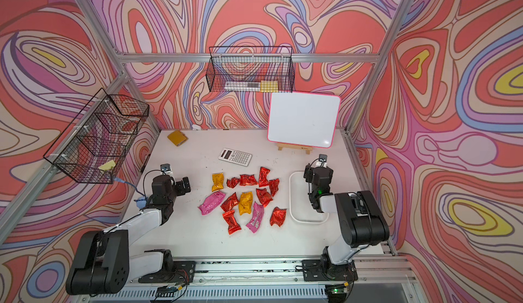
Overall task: Take the tea bags out of the storage box
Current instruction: Reset both arms
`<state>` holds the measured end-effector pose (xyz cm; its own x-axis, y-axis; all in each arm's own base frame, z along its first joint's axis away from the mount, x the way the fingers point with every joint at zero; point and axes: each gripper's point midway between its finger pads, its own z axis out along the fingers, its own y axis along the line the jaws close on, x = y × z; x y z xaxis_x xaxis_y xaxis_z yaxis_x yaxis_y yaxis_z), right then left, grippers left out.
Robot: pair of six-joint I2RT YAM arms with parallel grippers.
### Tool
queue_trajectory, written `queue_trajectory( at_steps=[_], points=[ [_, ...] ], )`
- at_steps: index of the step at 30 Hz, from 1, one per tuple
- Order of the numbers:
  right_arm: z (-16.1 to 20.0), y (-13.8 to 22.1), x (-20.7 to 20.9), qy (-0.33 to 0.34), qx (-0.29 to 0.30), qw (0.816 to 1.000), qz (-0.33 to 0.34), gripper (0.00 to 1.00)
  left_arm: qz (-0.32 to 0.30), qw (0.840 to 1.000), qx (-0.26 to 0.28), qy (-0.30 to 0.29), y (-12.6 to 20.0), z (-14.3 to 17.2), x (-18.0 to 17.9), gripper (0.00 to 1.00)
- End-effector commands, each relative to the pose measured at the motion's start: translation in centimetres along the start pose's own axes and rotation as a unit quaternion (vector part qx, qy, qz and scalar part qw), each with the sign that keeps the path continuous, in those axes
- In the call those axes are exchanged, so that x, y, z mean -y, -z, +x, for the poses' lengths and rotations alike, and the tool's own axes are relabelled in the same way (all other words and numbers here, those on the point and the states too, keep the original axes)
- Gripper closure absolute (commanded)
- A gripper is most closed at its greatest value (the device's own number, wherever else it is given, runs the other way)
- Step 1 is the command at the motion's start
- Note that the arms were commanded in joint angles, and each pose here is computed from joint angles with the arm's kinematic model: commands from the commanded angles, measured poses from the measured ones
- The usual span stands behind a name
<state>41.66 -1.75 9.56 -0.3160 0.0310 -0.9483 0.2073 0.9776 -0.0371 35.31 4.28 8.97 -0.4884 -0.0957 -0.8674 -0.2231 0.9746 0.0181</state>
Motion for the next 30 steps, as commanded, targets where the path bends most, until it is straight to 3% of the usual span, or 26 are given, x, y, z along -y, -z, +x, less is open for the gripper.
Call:
queue_trajectory(
  at_steps=[1,7,12,13,14,16,20,30],
  points=[
    [-0.9,-0.1,-0.4,0.008,0.051,0.998,-0.019,0.19,0.042,0.997,0.066,-0.010,-0.5,-2.9,1.5,0.01],
    [-0.4,-0.8,0.4,-0.016,0.026,0.999,-0.027,0.17,0.103,0.991,0.078,-0.030,-2.5,-1.8,3.9,0.01],
    [-0.5,-0.8,0.5,-0.017,0.027,0.999,-0.026,0.13,0.087,0.992,0.088,-0.020,-2.7,-1.7,3.3,0.01],
    [-0.5,-0.8,0.5,-0.017,0.026,0.999,-0.026,0.11,0.086,0.993,0.080,-0.021,-2.7,-1.5,3.4,0.01],
    [-0.4,-0.8,0.5,-0.018,0.025,0.999,-0.026,0.02,0.086,0.993,0.074,-0.024,-2.6,-1.4,3.5,0.01],
    [-0.4,-0.9,0.5,-0.018,0.024,0.999,-0.026,0.02,0.118,0.989,0.079,-0.046,-2.7,-1.6,4.8,0.01],
    [-0.4,-0.9,0.6,-0.017,0.025,0.999,-0.025,0.02,0.095,0.991,0.078,-0.057,-2.7,-1.5,4.8,0.01],
    [-0.5,-0.8,0.7,-0.015,0.027,0.999,-0.020,0.02,0.113,0.989,0.077,-0.053,-2.4,-1.4,5.0,0.00]
  ],
)
